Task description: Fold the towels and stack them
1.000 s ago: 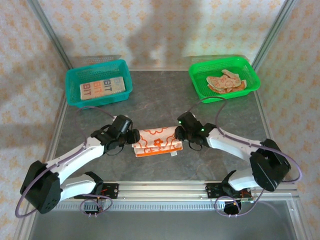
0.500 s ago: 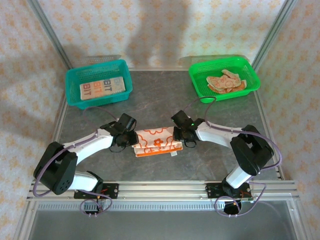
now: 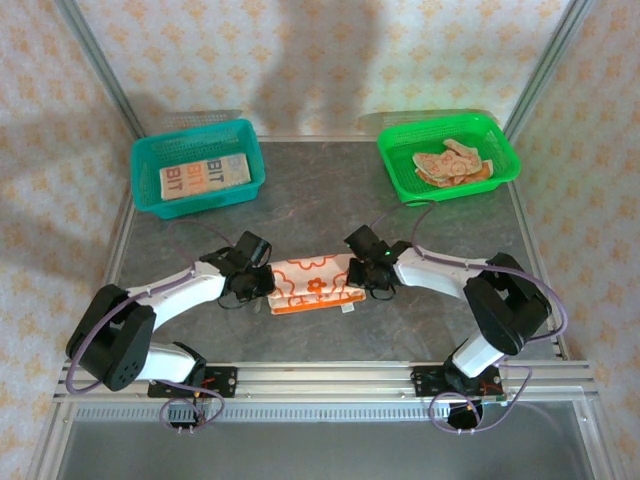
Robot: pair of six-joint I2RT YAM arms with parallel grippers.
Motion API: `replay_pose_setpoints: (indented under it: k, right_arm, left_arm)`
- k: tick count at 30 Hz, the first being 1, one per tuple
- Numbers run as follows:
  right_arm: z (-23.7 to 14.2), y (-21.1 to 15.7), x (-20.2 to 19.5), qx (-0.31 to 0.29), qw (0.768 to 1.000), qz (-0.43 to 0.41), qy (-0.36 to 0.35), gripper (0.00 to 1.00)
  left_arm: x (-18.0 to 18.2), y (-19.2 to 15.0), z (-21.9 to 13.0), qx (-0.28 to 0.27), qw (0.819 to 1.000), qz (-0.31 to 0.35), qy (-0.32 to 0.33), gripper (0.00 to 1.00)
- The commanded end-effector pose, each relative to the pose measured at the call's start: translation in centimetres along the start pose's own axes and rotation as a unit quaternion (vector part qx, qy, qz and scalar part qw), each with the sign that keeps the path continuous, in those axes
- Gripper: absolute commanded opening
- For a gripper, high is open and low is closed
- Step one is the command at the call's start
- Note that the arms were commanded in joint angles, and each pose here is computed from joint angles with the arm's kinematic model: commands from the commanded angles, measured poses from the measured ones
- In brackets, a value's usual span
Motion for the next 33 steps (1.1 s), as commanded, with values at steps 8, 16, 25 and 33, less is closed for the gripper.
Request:
replay_pose_setpoints:
  k: [8, 16, 25, 33]
  right_arm:
    - [-4.0, 1.3, 0.9, -0.036, 0.999, -0.026, -0.009, 0.0]
    - [-5.9, 1.6, 1.0, -0.038, 0.998, -0.04, -0.01, 0.0]
    - [-6.7, 1.5, 0.6, -0.032, 0.998, -0.045, -0.013, 0.0]
    - [-3.5, -0.3, -0.6, 0.024, 0.999, -0.033, -0.019, 0.0]
  left_arm:
    - [-0.7, 0.1, -4.1, -0.026, 0.999, -0.022, -0.025, 0.0]
    - [-1.3, -0.7, -6.2, -0.026, 0.997, -0.044, -0.053, 0.0]
    - [-1.8, -1.9, -6.6, -0.013, 0.996, -0.058, -0.069, 0.0]
    - [-0.1, -4.2, -4.2, 0.022, 0.997, -0.07, -0.034, 0.0]
Point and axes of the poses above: each hand's point on the last joint's axis, 136 mm out from that joint toward the fingers, its own z axis out along the fingers, its own x axis along the line the jaws close on, y = z × x, the point moved 9 cm from there along -z, back along the fingers, and after that the axes turned 3 degrees about z, right-handed, at the moved point
